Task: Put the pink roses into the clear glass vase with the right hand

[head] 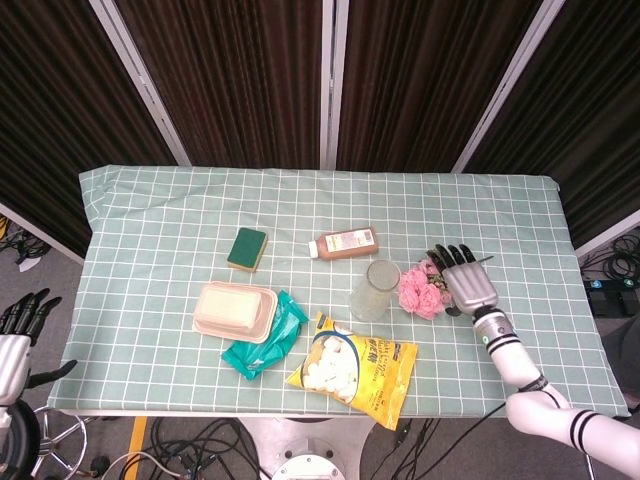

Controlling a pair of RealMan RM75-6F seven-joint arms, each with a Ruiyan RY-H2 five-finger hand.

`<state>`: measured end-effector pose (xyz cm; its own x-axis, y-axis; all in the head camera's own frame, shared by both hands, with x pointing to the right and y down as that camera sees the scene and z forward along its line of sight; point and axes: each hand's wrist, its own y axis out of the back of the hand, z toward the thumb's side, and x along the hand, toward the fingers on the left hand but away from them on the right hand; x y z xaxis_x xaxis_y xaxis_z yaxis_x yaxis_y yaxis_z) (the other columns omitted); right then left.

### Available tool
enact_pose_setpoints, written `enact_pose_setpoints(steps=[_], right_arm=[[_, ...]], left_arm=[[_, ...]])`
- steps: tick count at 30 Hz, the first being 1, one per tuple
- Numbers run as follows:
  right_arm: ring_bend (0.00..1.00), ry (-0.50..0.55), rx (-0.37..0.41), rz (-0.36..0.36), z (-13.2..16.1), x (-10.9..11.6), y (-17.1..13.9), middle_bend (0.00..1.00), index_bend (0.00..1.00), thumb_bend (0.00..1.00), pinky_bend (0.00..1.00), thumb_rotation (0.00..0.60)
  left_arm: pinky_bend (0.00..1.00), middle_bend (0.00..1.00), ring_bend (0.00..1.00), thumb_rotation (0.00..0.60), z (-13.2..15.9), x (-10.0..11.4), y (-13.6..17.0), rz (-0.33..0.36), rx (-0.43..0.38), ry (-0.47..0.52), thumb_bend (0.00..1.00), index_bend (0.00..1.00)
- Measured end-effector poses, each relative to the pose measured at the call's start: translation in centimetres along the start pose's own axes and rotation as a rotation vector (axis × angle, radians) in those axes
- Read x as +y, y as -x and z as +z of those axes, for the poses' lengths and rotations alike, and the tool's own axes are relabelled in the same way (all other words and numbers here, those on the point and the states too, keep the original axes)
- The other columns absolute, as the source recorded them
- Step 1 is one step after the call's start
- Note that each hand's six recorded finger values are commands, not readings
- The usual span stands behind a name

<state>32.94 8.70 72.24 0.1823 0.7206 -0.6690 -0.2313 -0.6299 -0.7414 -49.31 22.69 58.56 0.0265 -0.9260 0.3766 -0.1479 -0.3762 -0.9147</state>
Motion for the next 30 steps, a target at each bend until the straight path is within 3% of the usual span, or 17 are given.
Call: enact_pose_setpoints(steps=[5, 10, 12, 15, 18, 26, 30], right_arm=[[0.00, -0.014, -0.004, 0.046, 0.4, -1.1, 1.5, 0.01, 0.00, 0.00, 0.00, 0.600], [0.00, -0.026, -0.015, 0.058, 0.9, -2.0, 2.2, 0.11, 0.02, 0.00, 0.00, 0.600], [0.00, -0.034, -0.020, 0.038, 1.0, -1.9, 2.3, 0.20, 0.15, 0.02, 0.00, 0.600], [0.00, -0.059, -0.030, -0.020, 1.0, -1.4, 2.5, 0.32, 0.41, 0.06, 0.00, 0.600], [0.06, -0.078, -0.027, -0.074, 1.1, -0.9, 2.4, 0.43, 0.59, 0.09, 0.00, 0.600], [0.20, -0.079, -0.020, -0.129, 0.4, 0.0, 1.2, 0.59, 0.81, 0.13, 0.00, 0.600], [0.22, -0.061, -0.026, -0.163, -0.4, 1.2, 0.0, 0.60, 0.81, 0.13, 0.00, 0.600]], left_arm=[[0.11, 0.02, 0.00, 0.600, -0.6, -0.3, 0.1, -0.006, 0.017, -0.007, 0.06, 0.11], [0.11, 0.02, 0.00, 0.600, -0.7, -0.1, 0.3, 0.009, 0.003, -0.009, 0.06, 0.11], [0.11, 0.02, 0.00, 0.600, -0.7, 0.0, 0.3, 0.012, -0.001, -0.006, 0.06, 0.11], [0.11, 0.02, 0.00, 0.600, -0.5, 0.0, 0.2, 0.014, -0.007, -0.003, 0.06, 0.11], [0.11, 0.02, 0.00, 0.600, -0.4, 0.0, 0.2, 0.014, -0.010, -0.002, 0.06, 0.11], [0.11, 0.02, 0.00, 0.600, -0.7, 0.3, 0.1, 0.024, 0.005, 0.001, 0.06, 0.11], [0.11, 0.02, 0.00, 0.600, -0.7, 0.4, 0.2, 0.027, 0.006, 0.006, 0.06, 0.11]])
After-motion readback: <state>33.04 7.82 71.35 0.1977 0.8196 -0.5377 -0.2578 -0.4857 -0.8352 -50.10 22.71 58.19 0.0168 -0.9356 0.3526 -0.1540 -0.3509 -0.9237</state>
